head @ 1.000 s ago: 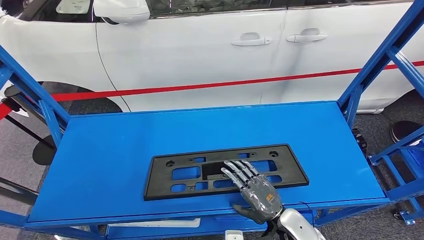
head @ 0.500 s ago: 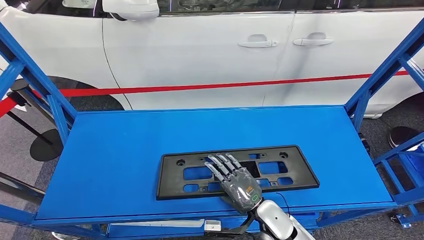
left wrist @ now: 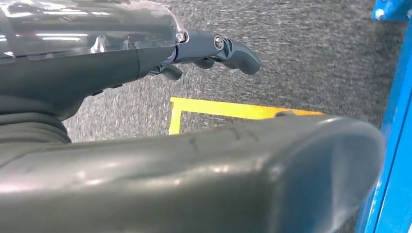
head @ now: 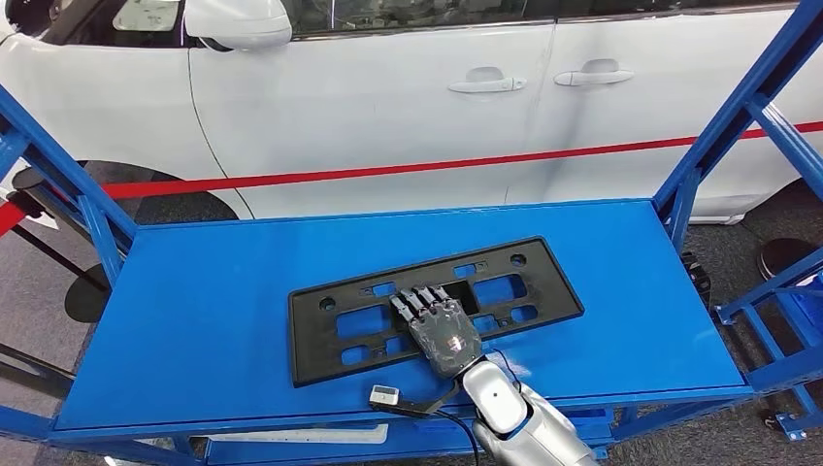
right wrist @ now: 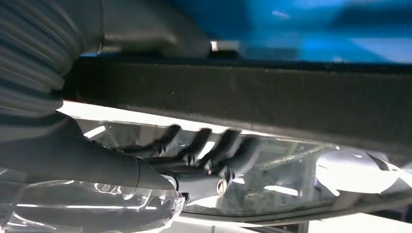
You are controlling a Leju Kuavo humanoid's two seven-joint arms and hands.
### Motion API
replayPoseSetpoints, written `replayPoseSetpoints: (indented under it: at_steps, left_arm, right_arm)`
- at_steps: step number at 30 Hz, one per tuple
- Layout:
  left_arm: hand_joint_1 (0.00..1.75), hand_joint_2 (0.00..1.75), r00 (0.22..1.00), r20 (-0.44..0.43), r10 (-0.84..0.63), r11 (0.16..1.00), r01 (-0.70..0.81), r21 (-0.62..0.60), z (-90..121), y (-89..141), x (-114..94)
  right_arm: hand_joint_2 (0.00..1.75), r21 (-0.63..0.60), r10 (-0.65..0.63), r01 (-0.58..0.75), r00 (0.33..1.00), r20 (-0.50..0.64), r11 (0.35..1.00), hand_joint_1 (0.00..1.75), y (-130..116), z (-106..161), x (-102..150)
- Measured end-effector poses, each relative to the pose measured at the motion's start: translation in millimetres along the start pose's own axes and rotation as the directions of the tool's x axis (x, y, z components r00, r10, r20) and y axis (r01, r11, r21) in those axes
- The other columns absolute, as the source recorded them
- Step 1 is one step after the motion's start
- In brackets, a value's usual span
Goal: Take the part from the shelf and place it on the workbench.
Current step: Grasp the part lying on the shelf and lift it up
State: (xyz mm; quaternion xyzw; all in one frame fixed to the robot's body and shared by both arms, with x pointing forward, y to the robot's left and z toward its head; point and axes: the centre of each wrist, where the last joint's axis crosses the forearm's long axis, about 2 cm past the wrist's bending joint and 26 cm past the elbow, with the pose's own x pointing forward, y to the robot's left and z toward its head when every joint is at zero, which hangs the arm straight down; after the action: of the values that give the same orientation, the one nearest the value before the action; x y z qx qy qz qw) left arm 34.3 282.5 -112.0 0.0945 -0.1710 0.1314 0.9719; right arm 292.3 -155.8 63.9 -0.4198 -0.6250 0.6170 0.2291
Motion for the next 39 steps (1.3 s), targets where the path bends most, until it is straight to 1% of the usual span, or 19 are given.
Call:
replayPoseSetpoints:
  at_steps: [4, 8, 12, 15, 19, 21, 23, 24, 26, 28, 30, 32, 34, 35, 37, 38, 39]
  left_arm:
    - [0.00, 0.00, 1.000, 0.004, 0.005, 1.000, -0.005, 0.002, 0, 2, 0]
    - [0.00, 0.00, 1.000, 0.023, 0.008, 1.000, -0.008, -0.006, 0, 2, 0]
    - [0.00, 1.75, 0.998, 0.054, 0.013, 1.000, -0.013, -0.007, 0, 3, 0]
    - [0.00, 1.75, 0.998, 0.057, 0.027, 1.000, -0.027, 0.002, 0, 3, -1]
    - [0.00, 1.75, 0.998, 0.031, 0.063, 0.998, -0.063, 0.019, 0, 3, -2]
    - [0.00, 1.75, 0.995, 0.016, 0.095, 0.995, -0.095, 0.011, 0, 3, -3]
    - [0.00, 1.75, 0.991, 0.008, 0.132, 0.991, -0.132, -0.002, 0, 4, -4]
    - [0.00, 1.75, 0.988, 0.007, 0.156, 0.988, -0.156, -0.011, 0, 4, -5]
    - [0.00, 1.75, 0.978, 0.015, 0.210, 0.977, -0.210, -0.032, 1, 6, -7]
    - [0.00, 1.75, 0.963, 0.037, 0.267, 0.963, -0.264, -0.055, 1, 7, -9]
    - [0.00, 1.75, 0.953, 0.066, 0.297, 0.954, -0.293, -0.060, 1, 8, -9]
    - [0.00, 1.75, 0.952, 0.101, 0.290, 0.957, -0.288, -0.036, 0, 11, -9]
    - [0.00, 1.75, 0.953, 0.138, 0.269, 0.963, -0.270, -0.012, 0, 12, -8]
    - [0.00, 1.75, 0.953, 0.156, 0.259, 0.965, -0.261, -0.005, 0, 12, -8]
    - [0.00, 1.75, 0.952, 0.189, 0.239, 0.970, -0.244, 0.002, 0, 12, -7]
    - [0.00, 1.75, 0.952, 0.199, 0.233, 0.971, -0.238, 0.000, -1, 12, -7]
    - [0.00, 1.75, 0.951, 0.204, 0.230, 0.972, -0.234, -0.005, -1, 12, -6]
  right_arm:
    - [1.75, 0.017, 0.009, -0.009, 1.000, -0.015, 1.000, 1.73, 4, 0, -3]
    - [1.75, 0.028, 0.011, -0.010, 1.000, -0.026, 1.000, 1.75, 7, 1, -5]
    - [1.75, 0.022, 0.009, -0.008, 0.999, -0.036, 1.000, 1.75, 8, 3, -7]
    - [1.75, 0.013, 0.000, 0.001, 0.999, -0.037, 1.000, 1.75, 10, 5, -8]
    - [1.75, -0.019, -0.033, 0.032, 0.999, -0.039, 0.999, 1.75, 8, 5, -12]
    - [1.75, -0.047, -0.118, 0.117, 0.993, -0.029, 0.992, 1.75, 4, 4, -14]
    - [1.75, -0.093, -0.283, 0.282, 0.959, -0.003, 0.955, 1.75, -4, 2, -17]
    - [1.75, -0.128, -0.380, 0.380, 0.924, 0.024, 0.916, 1.75, -11, 0, -20]
    - [1.75, -0.210, -0.548, 0.558, 0.829, 0.108, 0.803, 1.75, -30, -7, -27]
    - [1.75, -0.282, -0.669, 0.708, 0.705, 0.234, 0.648, 1.75, -50, -11, -34]
    - [1.75, -0.319, -0.732, 0.817, 0.573, 0.368, 0.480, 1.75, -67, -9, -39]
    - [1.75, -0.337, -0.740, 0.883, 0.461, 0.490, 0.327, 1.75, -86, -5, -42]
    - [1.75, -0.319, -0.716, 0.928, 0.354, 0.602, 0.190, 1.75, -110, -3, -43]
    - [1.75, -0.289, -0.698, 0.949, 0.293, 0.653, 0.128, 1.75, -122, -2, -44]
    - [1.75, -0.176, -0.656, 0.984, 0.143, 0.741, 0.017, 1.75, -144, 1, -42]
    - [1.75, -0.109, -0.635, 0.994, 0.069, 0.770, -0.024, 1.75, -151, 2, -41]
    - [1.75, -0.053, -0.614, 0.997, 0.010, 0.789, -0.051, 1.75, -157, 4, -40]
